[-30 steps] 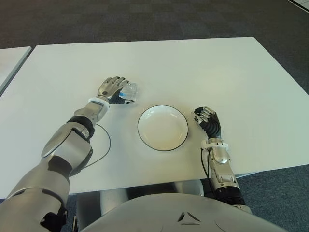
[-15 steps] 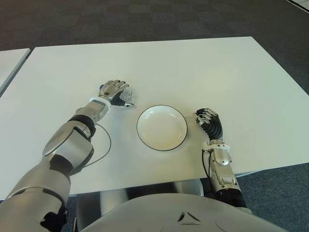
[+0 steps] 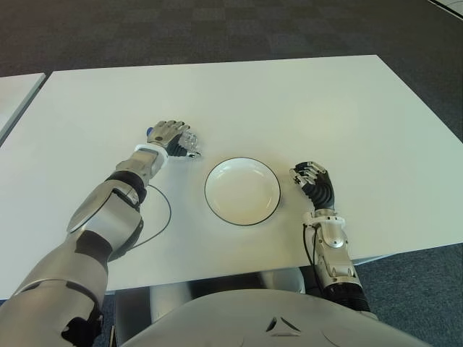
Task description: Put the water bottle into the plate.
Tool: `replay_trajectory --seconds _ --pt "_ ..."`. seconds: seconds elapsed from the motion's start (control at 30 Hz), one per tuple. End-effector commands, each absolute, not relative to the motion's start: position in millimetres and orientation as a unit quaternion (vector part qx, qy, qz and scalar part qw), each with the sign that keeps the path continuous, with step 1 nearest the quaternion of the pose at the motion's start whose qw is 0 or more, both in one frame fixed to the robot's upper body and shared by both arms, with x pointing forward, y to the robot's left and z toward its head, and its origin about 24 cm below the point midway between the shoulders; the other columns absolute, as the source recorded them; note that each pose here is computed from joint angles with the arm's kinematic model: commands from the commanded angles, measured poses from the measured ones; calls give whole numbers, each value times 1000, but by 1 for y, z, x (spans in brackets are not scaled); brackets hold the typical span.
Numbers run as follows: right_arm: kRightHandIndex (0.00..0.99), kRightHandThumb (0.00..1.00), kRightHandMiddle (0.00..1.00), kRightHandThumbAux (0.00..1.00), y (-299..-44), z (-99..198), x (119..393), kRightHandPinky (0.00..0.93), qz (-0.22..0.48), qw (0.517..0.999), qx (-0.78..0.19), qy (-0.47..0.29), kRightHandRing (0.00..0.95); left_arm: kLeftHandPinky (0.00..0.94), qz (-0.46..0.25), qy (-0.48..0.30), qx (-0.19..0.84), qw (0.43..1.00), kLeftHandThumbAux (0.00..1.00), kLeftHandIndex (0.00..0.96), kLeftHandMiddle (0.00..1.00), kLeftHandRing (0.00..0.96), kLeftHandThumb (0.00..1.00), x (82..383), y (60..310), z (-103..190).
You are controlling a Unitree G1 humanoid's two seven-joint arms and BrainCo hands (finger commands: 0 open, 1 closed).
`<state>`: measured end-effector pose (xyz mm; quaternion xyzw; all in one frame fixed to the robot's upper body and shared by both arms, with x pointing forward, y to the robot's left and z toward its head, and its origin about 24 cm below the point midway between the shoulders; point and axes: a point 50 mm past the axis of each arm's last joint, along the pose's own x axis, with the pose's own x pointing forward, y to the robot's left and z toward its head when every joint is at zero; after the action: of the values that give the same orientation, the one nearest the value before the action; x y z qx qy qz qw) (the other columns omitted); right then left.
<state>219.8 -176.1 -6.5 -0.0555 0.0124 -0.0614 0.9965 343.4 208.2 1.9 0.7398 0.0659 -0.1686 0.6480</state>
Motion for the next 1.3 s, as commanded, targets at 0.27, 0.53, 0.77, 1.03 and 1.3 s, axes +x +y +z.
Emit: replay_trajectory --seconds 0.27,0.53,0.77,1.03,1.3 --pt "430 705 514 729 -177 -10 218 520 -61 997 -50 24 522 0 -208 136 736 630 358 0 0 0 591 316 220 -31" --pt "430 705 512 729 -177 -10 218 518 -59 997 -51 24 521 99 -193 144 720 651 433 0 0 1 609 315 224 -31" --pt "429 705 502 729 -177 -10 219 509 -58 997 -52 24 512 289 -171 152 705 671 513 71 131 174 633 315 226 -30" --pt "429 704 499 730 -177 -9 219 514 -59 997 -53 23 512 405 -158 148 700 681 615 378 362 370 694 316 227 -29" --pt "429 704 501 729 -177 -9 220 516 -57 997 -55 22 514 656 -131 119 688 704 667 391 508 670 831 316 228 -25"
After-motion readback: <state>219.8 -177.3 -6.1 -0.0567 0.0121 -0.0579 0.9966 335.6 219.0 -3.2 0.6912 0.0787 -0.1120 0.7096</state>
